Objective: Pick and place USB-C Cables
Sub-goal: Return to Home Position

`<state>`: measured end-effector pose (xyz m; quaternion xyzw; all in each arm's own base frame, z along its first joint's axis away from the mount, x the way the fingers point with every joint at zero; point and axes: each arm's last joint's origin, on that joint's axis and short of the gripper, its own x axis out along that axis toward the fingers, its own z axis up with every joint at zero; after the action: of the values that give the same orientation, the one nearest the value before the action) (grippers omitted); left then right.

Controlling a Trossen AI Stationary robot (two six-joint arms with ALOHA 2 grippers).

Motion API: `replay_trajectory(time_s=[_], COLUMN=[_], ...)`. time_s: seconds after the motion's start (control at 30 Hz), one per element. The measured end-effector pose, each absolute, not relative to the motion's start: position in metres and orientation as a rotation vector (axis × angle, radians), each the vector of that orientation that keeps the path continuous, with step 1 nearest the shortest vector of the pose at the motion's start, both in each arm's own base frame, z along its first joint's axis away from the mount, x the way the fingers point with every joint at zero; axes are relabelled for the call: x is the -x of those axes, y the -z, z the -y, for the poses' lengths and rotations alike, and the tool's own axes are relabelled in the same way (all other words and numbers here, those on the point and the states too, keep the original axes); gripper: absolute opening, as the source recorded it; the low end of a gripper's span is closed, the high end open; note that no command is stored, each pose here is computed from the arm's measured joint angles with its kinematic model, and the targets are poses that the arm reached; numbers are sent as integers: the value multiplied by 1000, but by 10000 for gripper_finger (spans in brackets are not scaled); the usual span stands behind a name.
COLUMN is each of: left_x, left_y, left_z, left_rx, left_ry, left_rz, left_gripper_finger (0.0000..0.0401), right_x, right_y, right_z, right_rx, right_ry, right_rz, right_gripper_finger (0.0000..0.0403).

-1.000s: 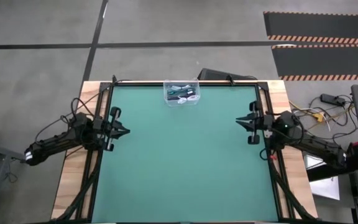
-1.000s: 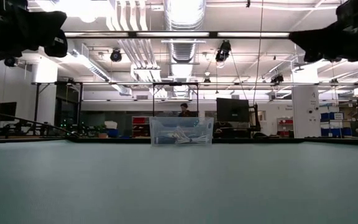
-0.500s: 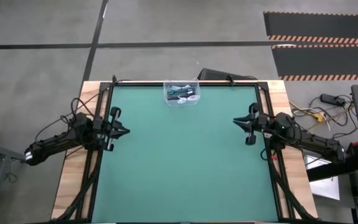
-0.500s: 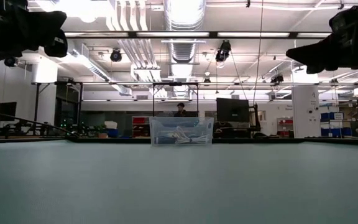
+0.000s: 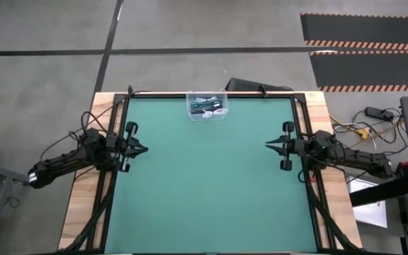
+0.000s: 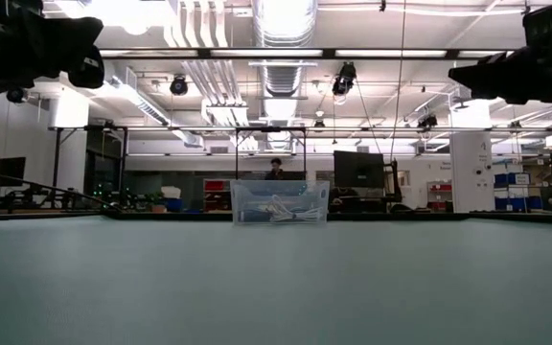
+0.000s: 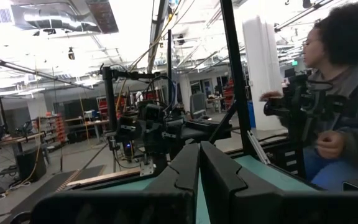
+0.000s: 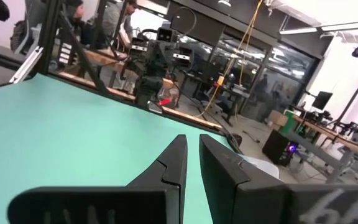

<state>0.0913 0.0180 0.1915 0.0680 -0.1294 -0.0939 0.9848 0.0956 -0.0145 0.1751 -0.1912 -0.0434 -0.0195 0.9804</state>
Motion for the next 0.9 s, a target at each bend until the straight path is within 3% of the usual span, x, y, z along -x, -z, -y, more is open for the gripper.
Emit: replay_trajectory(time_s=[0.9], left_x=[-91], left_y=[-192], left_z=[-18], left_rx=[-137], left_ry=[189], left_rz=[260], left_gripper_finger=[0], right_x=[-98], right_y=[-172], right_z=[15], right_rx=[377], right_ry=[33], right_rz=[47], right_gripper_finger=[34])
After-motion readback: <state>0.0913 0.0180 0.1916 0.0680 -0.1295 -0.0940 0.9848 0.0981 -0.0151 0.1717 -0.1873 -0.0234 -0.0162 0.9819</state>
